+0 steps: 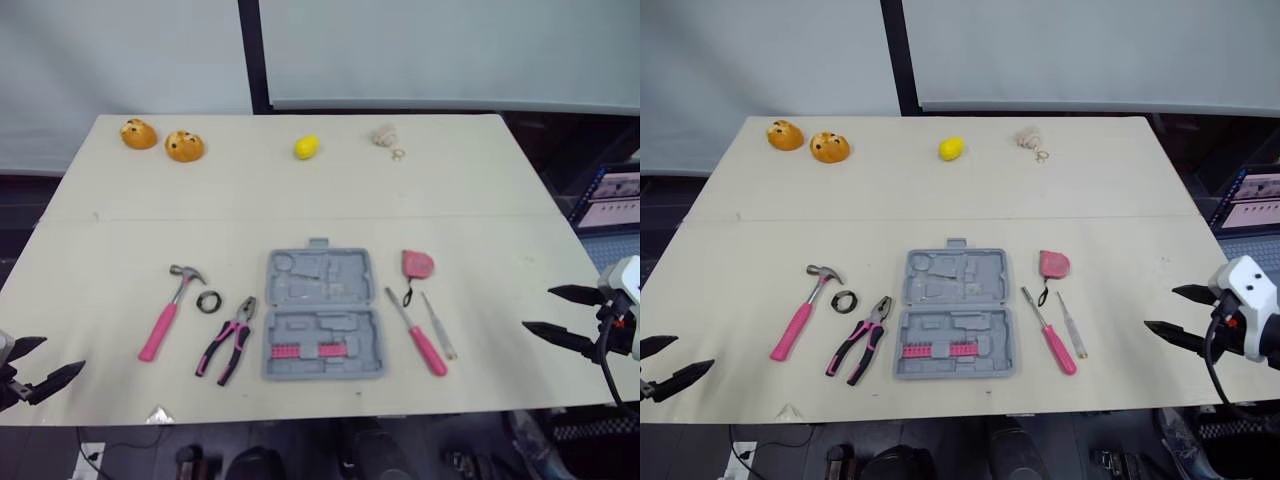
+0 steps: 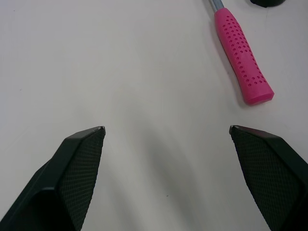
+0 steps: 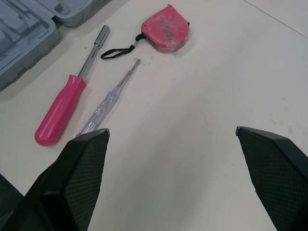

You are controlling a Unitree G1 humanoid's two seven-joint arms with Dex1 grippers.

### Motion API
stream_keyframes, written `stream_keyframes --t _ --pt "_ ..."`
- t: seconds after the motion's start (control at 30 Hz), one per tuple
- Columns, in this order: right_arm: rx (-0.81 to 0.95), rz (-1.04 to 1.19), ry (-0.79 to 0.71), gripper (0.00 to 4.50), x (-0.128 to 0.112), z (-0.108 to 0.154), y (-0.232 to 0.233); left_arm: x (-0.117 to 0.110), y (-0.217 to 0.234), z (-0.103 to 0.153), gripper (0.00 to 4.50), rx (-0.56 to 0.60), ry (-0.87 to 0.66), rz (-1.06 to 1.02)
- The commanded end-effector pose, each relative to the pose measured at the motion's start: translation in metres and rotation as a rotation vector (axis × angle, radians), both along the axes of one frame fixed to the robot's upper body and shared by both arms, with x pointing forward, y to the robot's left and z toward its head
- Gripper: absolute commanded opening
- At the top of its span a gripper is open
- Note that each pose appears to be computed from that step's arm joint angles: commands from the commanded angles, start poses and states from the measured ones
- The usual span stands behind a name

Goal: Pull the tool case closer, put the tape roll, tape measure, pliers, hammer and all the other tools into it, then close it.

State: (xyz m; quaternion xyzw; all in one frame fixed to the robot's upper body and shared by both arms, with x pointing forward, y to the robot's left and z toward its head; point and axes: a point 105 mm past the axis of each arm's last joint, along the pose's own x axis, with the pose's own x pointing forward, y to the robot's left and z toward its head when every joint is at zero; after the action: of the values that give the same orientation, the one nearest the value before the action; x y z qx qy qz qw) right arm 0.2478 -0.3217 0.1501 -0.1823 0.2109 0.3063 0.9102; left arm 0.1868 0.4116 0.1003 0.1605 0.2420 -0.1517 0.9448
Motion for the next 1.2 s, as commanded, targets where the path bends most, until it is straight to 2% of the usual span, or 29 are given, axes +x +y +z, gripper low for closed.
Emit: stream_keyframes --t 0.03,0.77,0.87,1.0,1.2 --pt "0.0 -0.003 -0.062 4.5 0.001 0.017 -0.001 0.002 0.002 0.009 4.45 0.014 -0.025 0.002" --pt "-0.008 -0.013 -0.082 4.5 0.004 0.018 -0.003 0.007 -0.008 0.007 4.45 -0.009 -0.012 -0.015" --pt "-0.015 0.017 -0.087 4.5 0.005 0.022 0.007 0.015 -0.028 0.014 4.45 -0.028 -0.008 -0.106" --pt "0.01 0.125 -0.093 4.5 0.013 0.03 0.051 0.043 -0.086 0.027 4.45 -0.055 0.018 -0.387" --pt "-0.007 0.233 -0.054 4.5 0.026 0.02 0.1 0.078 -0.148 0.029 4.45 -0.047 0.074 -0.725"
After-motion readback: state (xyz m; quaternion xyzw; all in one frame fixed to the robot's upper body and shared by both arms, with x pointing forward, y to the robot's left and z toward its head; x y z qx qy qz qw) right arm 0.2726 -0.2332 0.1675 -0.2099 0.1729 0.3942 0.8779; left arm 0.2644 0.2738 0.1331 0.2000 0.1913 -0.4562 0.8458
